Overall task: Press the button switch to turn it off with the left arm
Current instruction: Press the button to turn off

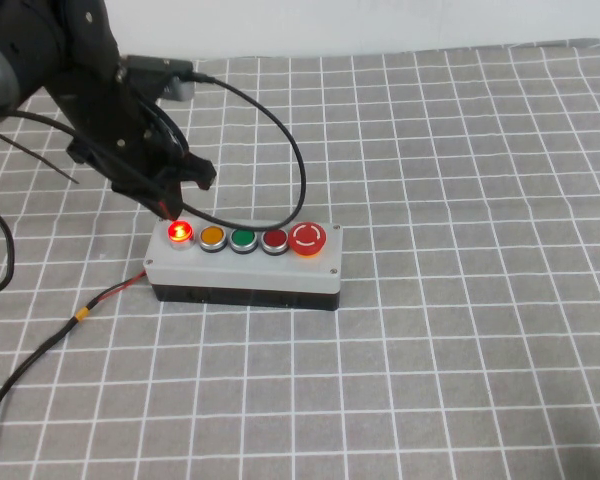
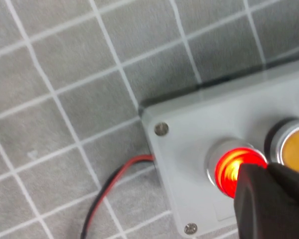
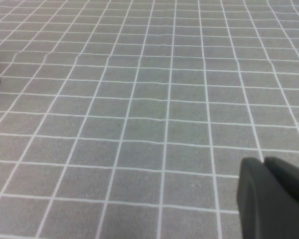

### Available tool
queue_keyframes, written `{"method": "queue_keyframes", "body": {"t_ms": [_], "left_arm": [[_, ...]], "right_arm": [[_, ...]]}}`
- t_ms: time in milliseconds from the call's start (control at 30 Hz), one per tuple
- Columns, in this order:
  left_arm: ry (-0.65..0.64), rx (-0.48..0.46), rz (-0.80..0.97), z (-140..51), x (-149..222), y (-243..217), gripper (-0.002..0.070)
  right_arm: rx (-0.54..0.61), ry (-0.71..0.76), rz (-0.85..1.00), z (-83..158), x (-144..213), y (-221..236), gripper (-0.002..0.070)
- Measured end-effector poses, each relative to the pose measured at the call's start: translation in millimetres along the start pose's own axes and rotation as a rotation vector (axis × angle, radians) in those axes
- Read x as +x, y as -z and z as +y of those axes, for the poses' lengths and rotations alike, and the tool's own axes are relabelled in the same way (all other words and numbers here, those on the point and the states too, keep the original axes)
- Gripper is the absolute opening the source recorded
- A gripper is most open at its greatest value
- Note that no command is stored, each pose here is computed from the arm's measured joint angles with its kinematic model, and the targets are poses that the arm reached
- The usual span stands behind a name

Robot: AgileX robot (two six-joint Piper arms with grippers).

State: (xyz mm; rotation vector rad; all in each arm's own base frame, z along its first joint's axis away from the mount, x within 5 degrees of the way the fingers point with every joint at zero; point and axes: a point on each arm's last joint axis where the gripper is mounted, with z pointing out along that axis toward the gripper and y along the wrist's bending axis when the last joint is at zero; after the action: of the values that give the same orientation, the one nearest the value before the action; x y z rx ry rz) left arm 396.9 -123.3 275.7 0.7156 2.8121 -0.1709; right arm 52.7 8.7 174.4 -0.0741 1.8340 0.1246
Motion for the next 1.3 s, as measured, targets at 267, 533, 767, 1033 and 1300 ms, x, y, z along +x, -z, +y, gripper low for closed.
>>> {"method": "queue_keyframes", "body": {"t_ms": [267,533,767,1033,1300], "left_arm": [[-0.024,0.017,0.051,-14.3,9,-18,-0.0003],[-0.025,0.014,0.035,-15.0,9,-18,-0.0003],[-0.03,-0.043,0.043,-9.9,9,-18,-0.0003],[-0.036,-0.066,0.035,-7.7,9,-18,-0.0003],[-0.035,-0.065,0.042,-7.4,8,-21,-0.0003]], "right_arm": [[0.0,0.0,0.0,0,0,0,-0.0017],[0.0,0.0,0.0,0,0,0,-0.0017],[0.0,0.0,0.0,0,0,0,-0.0017],[0.0,0.0,0.0,0,0,0,-0.0017],[0.0,0.0,0.0,0,0,0,-0.0017]]}}
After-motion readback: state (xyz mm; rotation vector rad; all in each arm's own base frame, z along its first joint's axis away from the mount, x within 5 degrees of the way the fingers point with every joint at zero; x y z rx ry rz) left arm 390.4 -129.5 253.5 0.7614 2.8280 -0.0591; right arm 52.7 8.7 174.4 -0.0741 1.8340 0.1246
